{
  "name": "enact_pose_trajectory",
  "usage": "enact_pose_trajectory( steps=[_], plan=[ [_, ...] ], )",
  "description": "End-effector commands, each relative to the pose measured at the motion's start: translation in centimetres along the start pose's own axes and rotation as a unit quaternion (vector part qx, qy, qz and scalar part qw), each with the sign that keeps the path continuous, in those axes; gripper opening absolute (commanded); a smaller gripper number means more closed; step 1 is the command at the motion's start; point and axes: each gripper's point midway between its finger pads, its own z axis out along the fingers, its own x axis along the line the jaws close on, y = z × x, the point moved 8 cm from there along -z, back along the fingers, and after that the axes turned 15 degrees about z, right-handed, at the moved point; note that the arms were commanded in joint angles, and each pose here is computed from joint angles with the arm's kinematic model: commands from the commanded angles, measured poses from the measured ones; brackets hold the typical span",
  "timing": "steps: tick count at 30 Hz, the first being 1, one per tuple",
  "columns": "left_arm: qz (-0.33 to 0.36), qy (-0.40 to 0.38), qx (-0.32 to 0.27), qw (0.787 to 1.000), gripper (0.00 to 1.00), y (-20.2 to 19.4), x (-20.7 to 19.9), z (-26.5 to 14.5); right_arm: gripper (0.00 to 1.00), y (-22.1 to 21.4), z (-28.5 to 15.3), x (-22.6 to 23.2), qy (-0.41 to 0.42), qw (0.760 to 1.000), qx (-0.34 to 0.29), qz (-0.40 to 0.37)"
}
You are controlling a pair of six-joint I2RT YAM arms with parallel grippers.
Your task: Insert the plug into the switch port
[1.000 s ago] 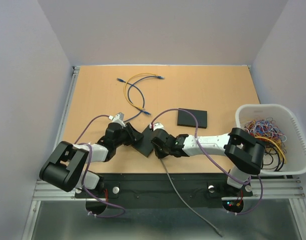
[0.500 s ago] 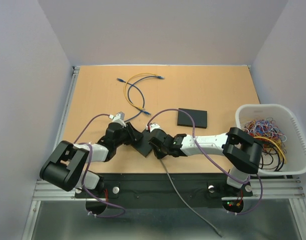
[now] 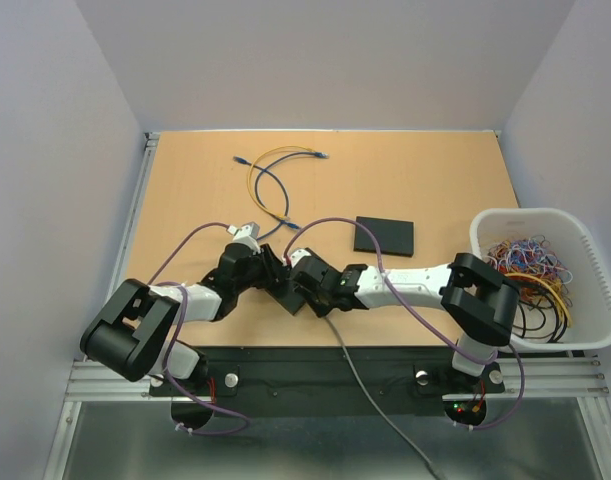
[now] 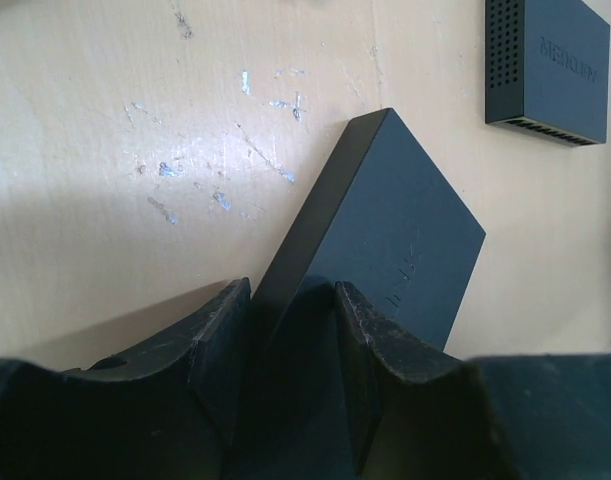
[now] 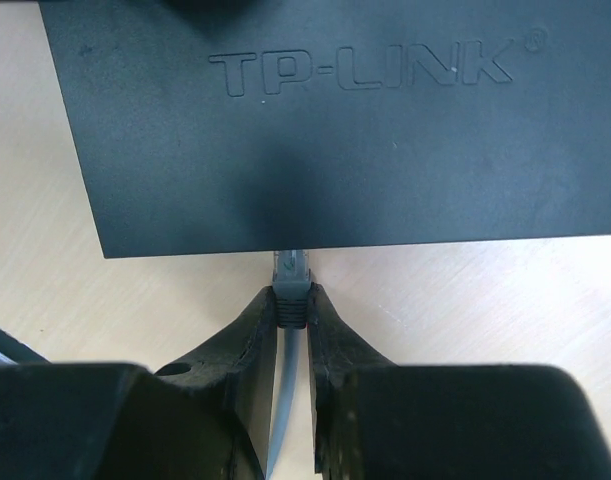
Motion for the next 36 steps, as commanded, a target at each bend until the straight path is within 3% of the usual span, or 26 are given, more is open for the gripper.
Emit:
enact_pose_trajectory(
  steps=[1,11,20,31,36],
  plan=[
    [0.021,-0.023,0.051,0.998,0.49,-1.5,-1.1,-0.2,0.00,3.8,-0.1,2.5,0.034,0.996,-0.076,-0.019],
    [0.037,-0.037,0.068,0.996,0.49,-2.2,-2.3,0.1,0.00,6.1,-0.9,2.9,0.033,0.990,-0.132,-0.037],
    [0.047,-0.048,0.089,0.994,0.49,-3.9,-3.6,-0.6,0.01,8.4,-2.7,4.2,0.097,0.969,-0.221,-0.043],
    [0.035,-0.076,0.120,0.989,0.49,-7.7,-6.2,-2.0,0.00,10.3,-1.6,6.4,0.150,0.955,-0.254,-0.041],
    [0.044,-0.071,0.121,0.989,0.49,-8.5,-6.4,-2.2,0.01,10.8,-3.7,7.1,0.224,0.917,-0.329,-0.034]
  ],
)
